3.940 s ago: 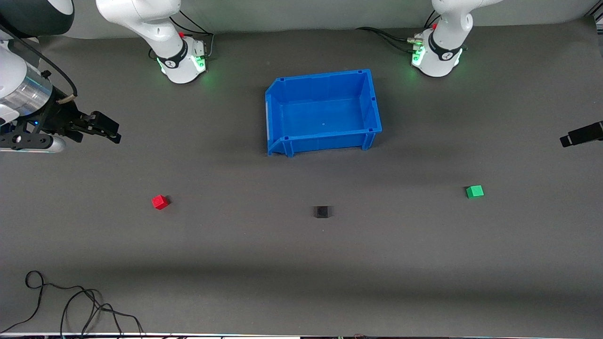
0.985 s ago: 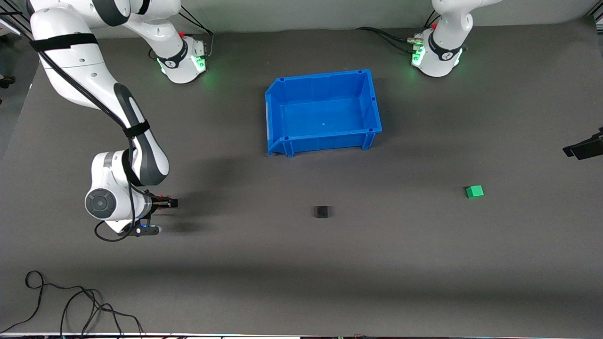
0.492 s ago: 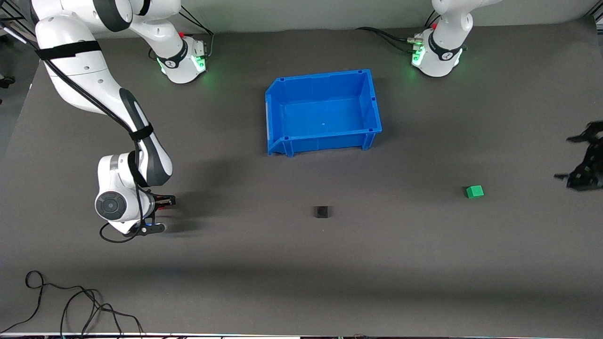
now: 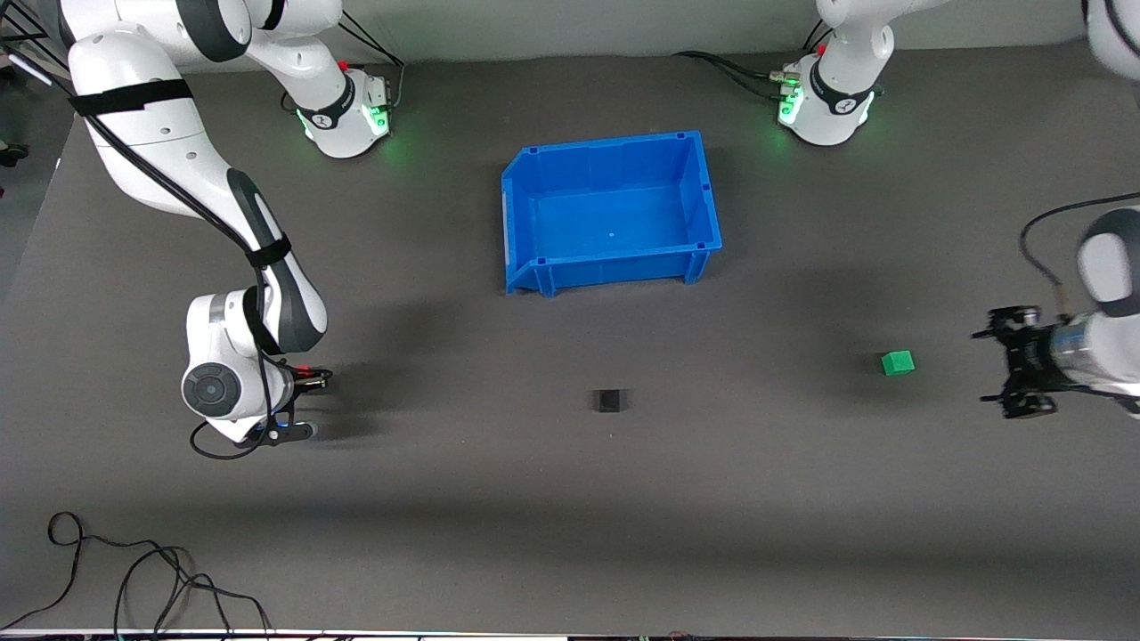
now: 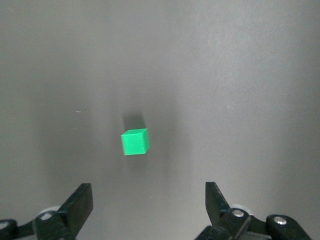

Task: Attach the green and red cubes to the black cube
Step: 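Grasp the red cube with the right gripper while the left gripper reaches the green cube, then carry the red cube toward the black cube while the left gripper grasps the green cube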

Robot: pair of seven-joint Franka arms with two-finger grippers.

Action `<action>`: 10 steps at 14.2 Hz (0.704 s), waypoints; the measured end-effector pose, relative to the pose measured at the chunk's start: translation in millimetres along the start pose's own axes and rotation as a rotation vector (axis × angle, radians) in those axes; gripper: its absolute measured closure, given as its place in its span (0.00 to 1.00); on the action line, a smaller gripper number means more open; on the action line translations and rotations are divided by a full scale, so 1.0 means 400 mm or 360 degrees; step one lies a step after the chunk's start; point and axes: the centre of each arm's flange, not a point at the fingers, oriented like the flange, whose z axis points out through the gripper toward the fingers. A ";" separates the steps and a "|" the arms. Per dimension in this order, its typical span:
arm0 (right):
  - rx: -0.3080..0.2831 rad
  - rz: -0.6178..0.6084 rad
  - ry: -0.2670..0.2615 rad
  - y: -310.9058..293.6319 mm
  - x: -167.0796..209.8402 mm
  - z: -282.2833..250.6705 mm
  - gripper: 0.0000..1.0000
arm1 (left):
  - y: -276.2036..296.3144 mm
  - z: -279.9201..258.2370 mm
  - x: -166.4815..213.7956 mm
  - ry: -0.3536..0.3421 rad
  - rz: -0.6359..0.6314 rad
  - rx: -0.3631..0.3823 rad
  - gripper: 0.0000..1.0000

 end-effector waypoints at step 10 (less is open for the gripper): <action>0.0314 0.0626 0.0127 0.039 0.054 -0.192 0.60 | -0.055 0.298 -0.006 0.0118 -0.0089 -0.0117 0.00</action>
